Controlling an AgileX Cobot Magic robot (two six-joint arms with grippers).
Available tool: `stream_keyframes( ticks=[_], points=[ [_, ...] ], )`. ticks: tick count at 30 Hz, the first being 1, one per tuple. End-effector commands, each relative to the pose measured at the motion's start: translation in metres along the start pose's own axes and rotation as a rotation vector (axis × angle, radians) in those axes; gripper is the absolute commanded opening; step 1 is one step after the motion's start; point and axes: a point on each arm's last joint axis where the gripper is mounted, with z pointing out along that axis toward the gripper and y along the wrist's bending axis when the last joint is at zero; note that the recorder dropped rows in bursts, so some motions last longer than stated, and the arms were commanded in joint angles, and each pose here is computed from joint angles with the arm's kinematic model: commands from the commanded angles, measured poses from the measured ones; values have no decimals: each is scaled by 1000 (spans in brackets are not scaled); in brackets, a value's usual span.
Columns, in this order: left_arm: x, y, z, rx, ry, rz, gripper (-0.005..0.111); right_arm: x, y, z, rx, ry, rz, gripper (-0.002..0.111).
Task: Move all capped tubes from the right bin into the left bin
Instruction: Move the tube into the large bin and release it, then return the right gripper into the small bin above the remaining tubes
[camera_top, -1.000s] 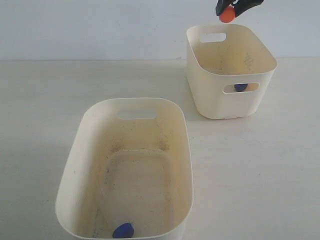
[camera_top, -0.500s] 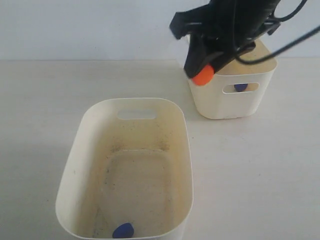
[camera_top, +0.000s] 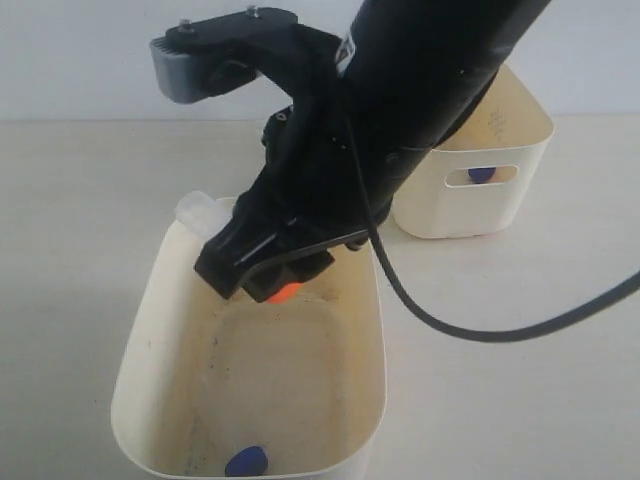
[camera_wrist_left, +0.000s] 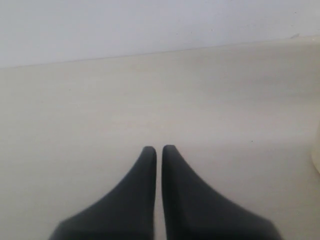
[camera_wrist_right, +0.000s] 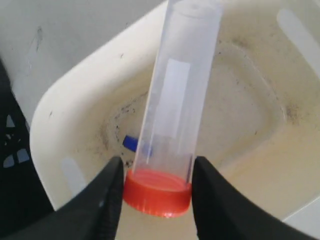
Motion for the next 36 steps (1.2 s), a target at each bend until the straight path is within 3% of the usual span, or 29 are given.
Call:
stream_keyframes(
  ticks=[1, 3, 6, 10, 19, 25, 29, 36],
  points=[
    [-2, 0, 0, 5, -9, -20, 4, -5, -2, 0, 32, -58, -18, 47],
    [-2, 0, 0, 5, -9, -20, 4, -5, -2, 0, 36, -55, 7, 37],
    [-2, 0, 0, 5, -9, -20, 4, -4, -5, 0, 68, -47, 0, -1],
    [-2, 0, 0, 5, -9, -20, 4, -4, -18, -2, 207, -46, -15, 0],
    [-2, 0, 0, 5, -9, -20, 4, -5, -91, -27, 543, -227, 297, 0],
    [-2, 0, 0, 5, -9, -20, 4, 1, -152, -54, 629, -389, 454, 0],
    [-2, 0, 0, 5, -9, -20, 4, 0, -185, -64, 689, -357, 532, 0],
    [-2, 0, 0, 5, -9, -20, 4, -23, -234, -47, 736, -202, 530, 0]
  ],
)
